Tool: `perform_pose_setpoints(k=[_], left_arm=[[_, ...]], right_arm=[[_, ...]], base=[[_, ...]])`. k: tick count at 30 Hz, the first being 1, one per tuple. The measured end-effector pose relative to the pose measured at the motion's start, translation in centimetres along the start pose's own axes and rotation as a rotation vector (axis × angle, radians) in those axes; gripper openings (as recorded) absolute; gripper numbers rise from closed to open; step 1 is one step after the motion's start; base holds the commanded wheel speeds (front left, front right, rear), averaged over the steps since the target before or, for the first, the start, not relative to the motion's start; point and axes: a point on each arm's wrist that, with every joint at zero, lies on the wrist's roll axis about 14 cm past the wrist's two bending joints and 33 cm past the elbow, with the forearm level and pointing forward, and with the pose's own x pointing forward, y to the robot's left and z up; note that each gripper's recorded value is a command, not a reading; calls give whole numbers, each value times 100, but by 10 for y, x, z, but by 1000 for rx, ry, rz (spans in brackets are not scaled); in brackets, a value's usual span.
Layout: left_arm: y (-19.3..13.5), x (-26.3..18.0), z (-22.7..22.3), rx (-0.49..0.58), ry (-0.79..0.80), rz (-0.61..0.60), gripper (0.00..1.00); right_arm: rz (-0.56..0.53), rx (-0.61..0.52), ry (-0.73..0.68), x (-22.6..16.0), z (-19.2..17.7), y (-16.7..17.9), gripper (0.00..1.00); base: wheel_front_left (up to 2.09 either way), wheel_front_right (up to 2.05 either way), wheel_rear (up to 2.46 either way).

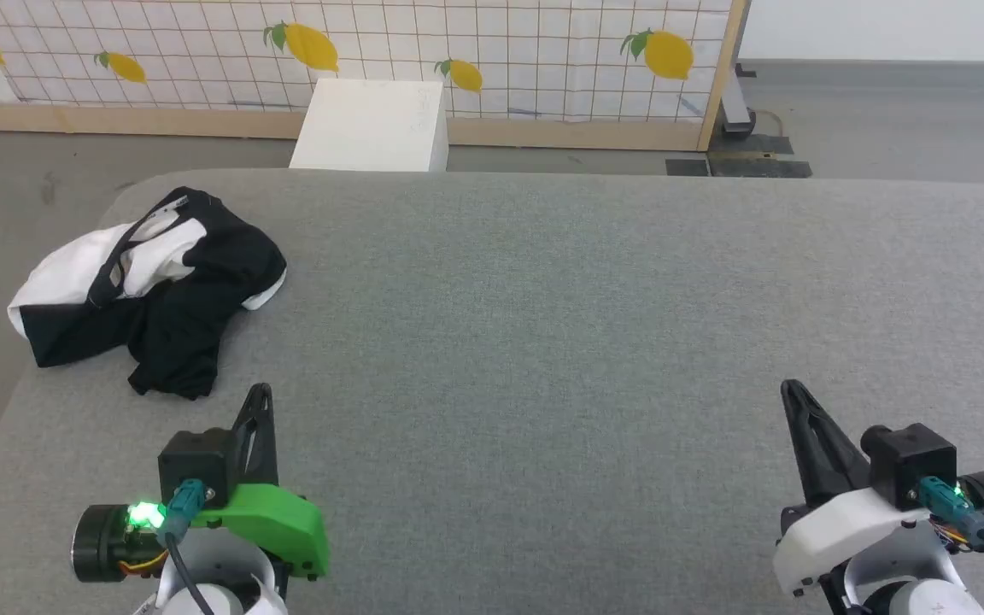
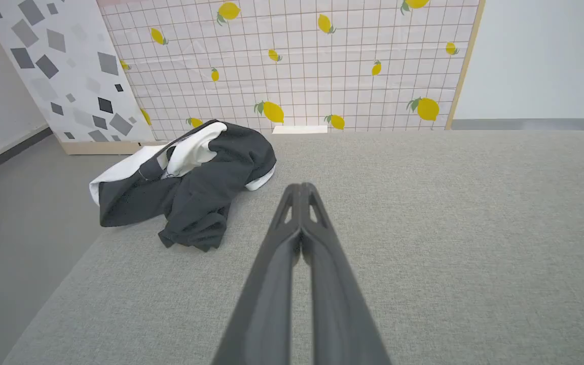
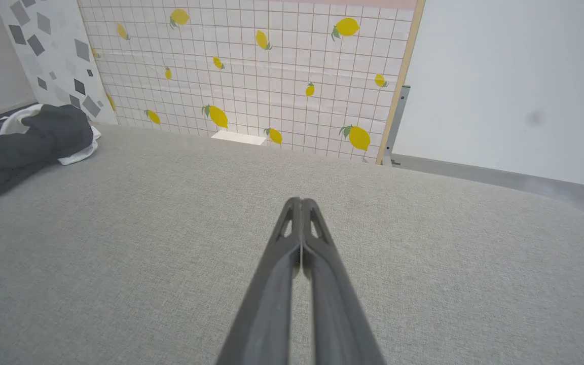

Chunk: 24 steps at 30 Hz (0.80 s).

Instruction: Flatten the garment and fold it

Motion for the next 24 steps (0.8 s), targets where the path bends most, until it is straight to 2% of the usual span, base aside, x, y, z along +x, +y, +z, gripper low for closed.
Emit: perform_pose_setpoints(k=[13, 14, 15, 16, 17, 18, 24], left_arm=[[0, 0, 0, 0, 0, 0, 0], [0, 0, 0, 0, 0, 0, 100], [0, 0, 0, 0, 0, -1, 0], [-1, 0, 0, -1, 0, -2, 100], [-1, 0, 0, -1, 0, -3, 0], [-1, 0, 0, -1, 0, -3, 100], [-3, 0, -2, -7, 4, -8, 100]], right_arm=[[0, 0, 0, 0, 0, 0, 0], [0, 0, 0, 0, 0, 0, 100], [0, 0, 1, 0, 0, 0, 0], [0, 0, 1, 0, 0, 0, 100], [-1, 0, 1, 0, 0, 0, 0], [-1, 0, 1, 0, 0, 0, 100], [-2, 2, 2, 0, -1, -1, 100]], base=[[0, 0, 0], [0, 0, 0], [0, 0, 0], [0, 0, 0], [0, 0, 0], [0, 0, 0], [0, 0, 0]])
